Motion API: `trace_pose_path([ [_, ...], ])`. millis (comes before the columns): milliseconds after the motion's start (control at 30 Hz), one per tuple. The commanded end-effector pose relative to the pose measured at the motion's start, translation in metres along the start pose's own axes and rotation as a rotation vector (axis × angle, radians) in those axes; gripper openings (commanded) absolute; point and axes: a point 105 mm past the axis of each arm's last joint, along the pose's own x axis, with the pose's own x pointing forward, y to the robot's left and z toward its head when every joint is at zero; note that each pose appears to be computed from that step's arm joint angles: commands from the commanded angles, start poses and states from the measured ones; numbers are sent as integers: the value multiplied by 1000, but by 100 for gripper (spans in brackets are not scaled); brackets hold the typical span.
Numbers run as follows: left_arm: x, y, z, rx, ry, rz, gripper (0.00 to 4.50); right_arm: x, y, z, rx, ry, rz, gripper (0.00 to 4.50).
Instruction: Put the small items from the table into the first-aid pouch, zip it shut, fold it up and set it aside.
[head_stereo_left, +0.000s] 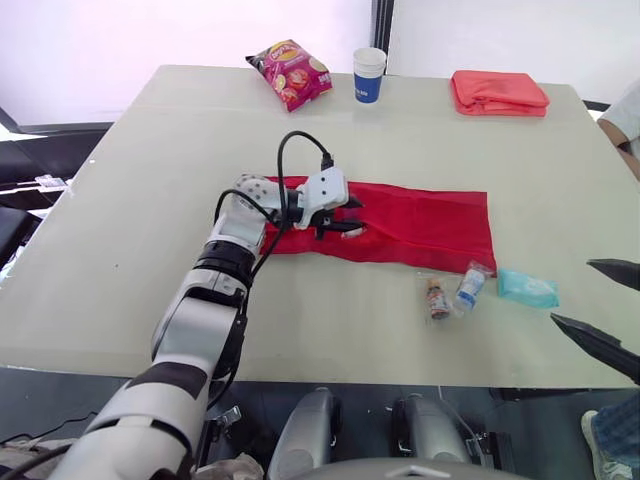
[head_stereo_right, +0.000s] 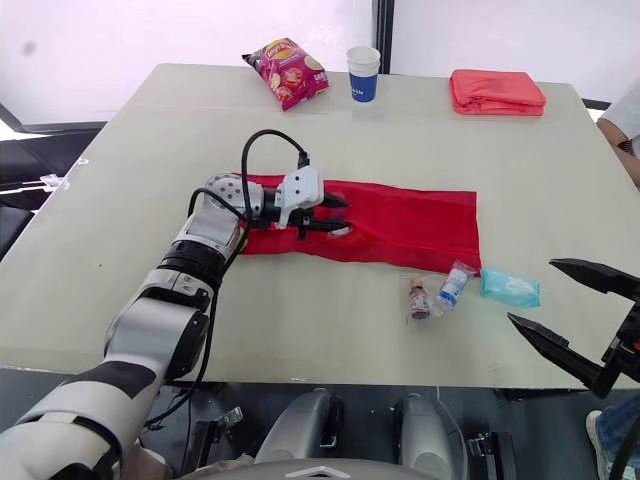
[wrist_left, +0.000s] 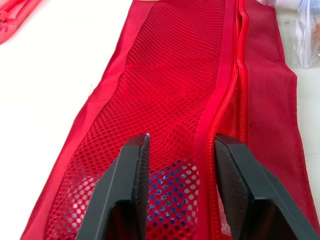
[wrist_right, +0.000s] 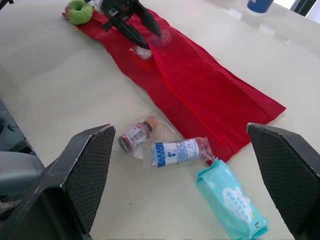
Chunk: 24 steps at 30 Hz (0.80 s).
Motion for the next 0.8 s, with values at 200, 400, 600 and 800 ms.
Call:
trace_pose_path([
  [200, 0, 1, 20, -10, -57, -12, 3, 9, -3, -12, 37, 74, -117, 450],
  [400, 3, 0, 28, -18, -80, -16, 3, 44, 17, -34, 392, 93, -136, 450],
  [600, 6, -2, 30, -20, -90, -14, 3, 86, 19, -57, 614, 140, -275, 450],
  [800, 8, -2, 33, -21, -99, -7, 3, 112, 20, -67, 706, 181, -311, 450],
])
